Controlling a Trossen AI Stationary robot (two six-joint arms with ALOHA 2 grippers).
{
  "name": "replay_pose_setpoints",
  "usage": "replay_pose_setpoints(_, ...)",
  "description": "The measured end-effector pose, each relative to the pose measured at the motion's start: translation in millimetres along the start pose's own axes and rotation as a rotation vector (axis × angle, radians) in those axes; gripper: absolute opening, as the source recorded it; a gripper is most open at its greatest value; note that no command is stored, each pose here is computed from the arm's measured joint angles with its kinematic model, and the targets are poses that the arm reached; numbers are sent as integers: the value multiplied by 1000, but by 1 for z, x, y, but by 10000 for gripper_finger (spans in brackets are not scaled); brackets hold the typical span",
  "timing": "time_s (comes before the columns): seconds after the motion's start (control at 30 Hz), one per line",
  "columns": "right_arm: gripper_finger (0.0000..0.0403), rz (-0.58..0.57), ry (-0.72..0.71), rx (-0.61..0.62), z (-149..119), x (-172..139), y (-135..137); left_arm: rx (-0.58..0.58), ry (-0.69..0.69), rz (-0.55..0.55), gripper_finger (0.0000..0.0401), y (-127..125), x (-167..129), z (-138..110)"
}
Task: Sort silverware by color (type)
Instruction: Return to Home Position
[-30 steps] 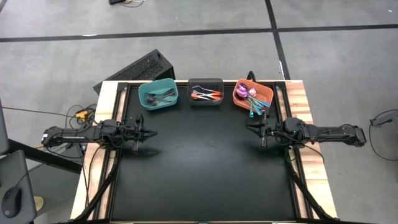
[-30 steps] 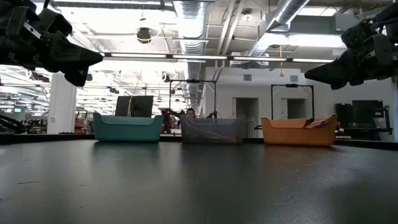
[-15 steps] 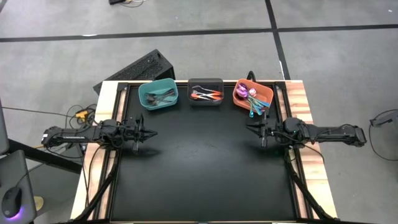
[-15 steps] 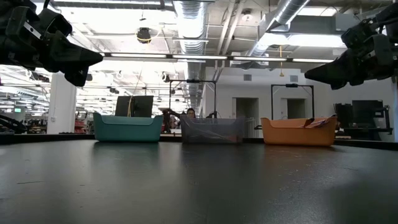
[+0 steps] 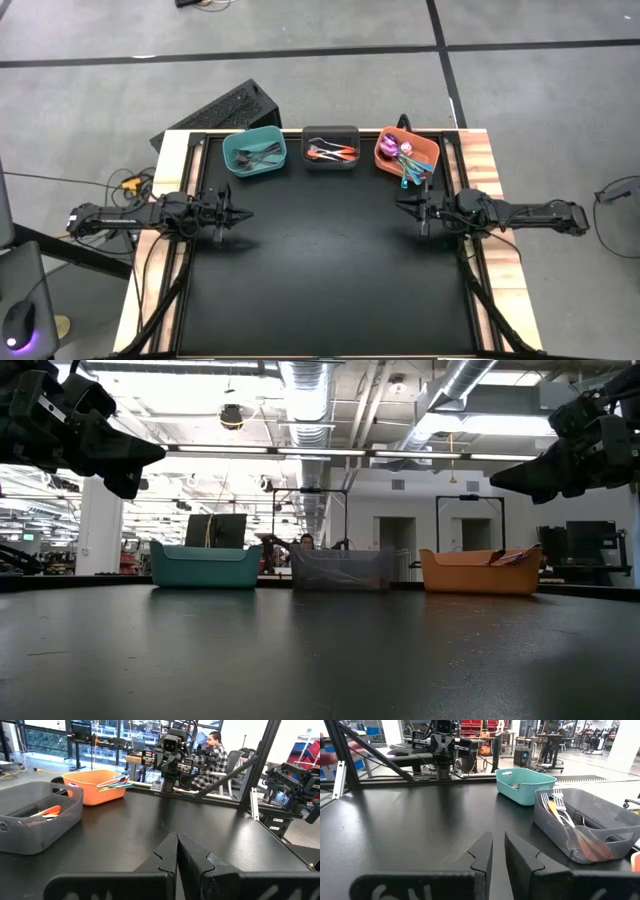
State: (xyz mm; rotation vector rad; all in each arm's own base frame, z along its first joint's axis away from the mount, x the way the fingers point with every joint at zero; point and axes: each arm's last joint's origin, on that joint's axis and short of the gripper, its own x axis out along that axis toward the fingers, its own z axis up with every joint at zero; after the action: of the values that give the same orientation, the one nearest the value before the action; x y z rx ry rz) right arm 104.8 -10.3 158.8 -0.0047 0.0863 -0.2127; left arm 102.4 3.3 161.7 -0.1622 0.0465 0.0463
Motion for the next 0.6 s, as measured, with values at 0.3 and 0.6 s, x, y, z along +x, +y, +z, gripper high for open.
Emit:
replay_pose_setpoints(0.3, 70, 0, 0, 0, 0, 0, 0, 0, 0, -2, 0, 0, 0, 0)
replay_pose_setpoints(0.6, 70, 0, 0, 0, 0, 0, 0, 1, 11, -16, 0, -2, 1, -1)
